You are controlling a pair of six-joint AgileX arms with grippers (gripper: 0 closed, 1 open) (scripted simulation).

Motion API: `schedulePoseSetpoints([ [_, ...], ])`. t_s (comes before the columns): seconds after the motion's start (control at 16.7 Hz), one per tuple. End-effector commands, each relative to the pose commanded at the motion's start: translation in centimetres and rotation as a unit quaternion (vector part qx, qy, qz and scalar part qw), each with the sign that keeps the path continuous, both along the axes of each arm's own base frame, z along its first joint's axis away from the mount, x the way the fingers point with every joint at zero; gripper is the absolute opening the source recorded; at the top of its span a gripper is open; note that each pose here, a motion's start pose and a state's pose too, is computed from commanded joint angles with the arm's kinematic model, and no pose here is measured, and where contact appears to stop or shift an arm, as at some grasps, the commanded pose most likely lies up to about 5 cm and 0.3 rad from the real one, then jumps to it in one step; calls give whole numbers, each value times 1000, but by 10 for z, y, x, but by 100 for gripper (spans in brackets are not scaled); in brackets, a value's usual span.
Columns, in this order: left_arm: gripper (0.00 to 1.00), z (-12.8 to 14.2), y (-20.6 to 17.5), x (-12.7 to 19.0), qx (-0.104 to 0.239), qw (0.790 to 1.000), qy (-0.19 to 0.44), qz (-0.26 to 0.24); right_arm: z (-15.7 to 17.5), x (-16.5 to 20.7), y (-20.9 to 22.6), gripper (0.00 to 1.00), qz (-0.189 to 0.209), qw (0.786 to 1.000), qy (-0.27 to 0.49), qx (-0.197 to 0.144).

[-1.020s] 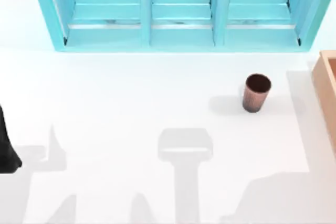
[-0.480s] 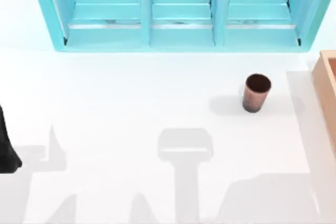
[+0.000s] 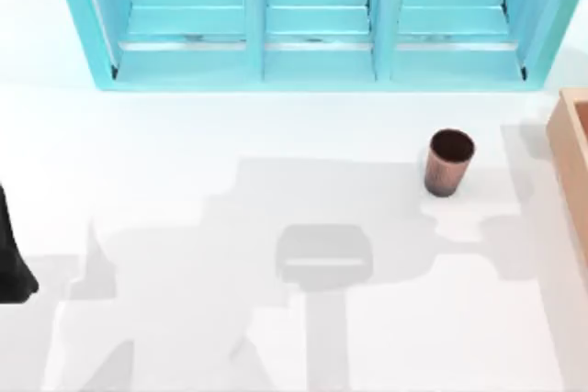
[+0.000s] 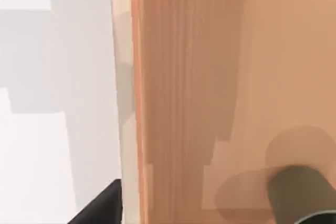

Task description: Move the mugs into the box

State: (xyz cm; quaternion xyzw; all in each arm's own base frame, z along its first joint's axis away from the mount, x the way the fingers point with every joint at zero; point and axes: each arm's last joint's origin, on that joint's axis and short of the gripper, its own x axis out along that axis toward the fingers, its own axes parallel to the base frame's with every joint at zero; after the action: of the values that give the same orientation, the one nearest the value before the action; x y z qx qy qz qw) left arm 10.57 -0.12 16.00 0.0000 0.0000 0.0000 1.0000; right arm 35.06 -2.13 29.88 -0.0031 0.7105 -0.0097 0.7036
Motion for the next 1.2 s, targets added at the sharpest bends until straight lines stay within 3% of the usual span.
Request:
schedulePoseSetpoints([
  [0.18, 100, 0, 0, 0, 0, 1000, 0, 0, -24, 40, 81, 100, -2, 1000, 5, 1],
  [0.42, 100, 0, 0, 0, 0, 1000, 0, 0, -47, 58, 155, 100, -1, 1000, -2, 7],
  [0.84, 100, 0, 0, 0, 0, 1000, 0, 0, -54, 60, 164, 100, -1, 1000, -3, 9],
  [1.2, 100, 0, 0, 0, 0, 1000, 0, 0, -116, 63, 165, 100, 0, 1000, -7, 10],
])
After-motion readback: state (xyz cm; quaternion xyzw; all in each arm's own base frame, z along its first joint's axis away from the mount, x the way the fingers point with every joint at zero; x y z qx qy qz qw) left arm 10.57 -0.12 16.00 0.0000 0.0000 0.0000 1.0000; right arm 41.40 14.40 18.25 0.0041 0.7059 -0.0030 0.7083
